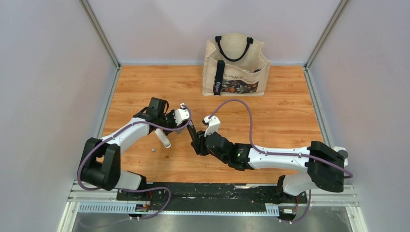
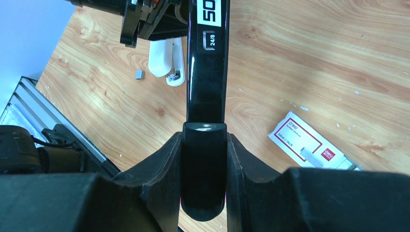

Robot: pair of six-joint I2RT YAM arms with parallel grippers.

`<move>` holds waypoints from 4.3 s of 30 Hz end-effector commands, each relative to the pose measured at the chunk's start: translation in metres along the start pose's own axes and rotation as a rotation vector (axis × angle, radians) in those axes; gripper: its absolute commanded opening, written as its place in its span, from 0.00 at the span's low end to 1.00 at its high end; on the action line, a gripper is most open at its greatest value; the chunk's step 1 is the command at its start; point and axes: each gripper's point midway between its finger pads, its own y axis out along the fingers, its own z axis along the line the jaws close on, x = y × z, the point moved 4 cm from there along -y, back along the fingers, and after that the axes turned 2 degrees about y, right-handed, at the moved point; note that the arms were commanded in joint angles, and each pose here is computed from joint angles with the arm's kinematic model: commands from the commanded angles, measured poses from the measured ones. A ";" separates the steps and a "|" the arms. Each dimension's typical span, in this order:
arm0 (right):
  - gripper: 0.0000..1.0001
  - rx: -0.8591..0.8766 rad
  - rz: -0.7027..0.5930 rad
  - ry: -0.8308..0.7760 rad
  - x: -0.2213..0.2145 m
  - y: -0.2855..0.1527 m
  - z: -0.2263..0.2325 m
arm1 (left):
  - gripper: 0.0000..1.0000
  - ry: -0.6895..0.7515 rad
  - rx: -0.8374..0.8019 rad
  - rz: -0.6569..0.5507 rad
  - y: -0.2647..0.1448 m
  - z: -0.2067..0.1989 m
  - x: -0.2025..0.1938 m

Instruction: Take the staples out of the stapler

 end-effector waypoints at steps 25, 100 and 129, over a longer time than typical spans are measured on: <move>0.02 0.043 0.018 -0.007 -0.007 -0.037 0.006 | 0.18 0.402 0.262 -0.059 -0.027 0.042 0.040; 0.65 0.025 -0.127 -0.105 0.128 0.097 -0.069 | 0.39 0.535 -0.190 0.243 -0.017 0.007 -0.010; 0.64 -0.019 -0.169 -0.058 0.109 0.056 -0.101 | 0.34 0.966 -0.573 0.121 0.005 -0.026 -0.022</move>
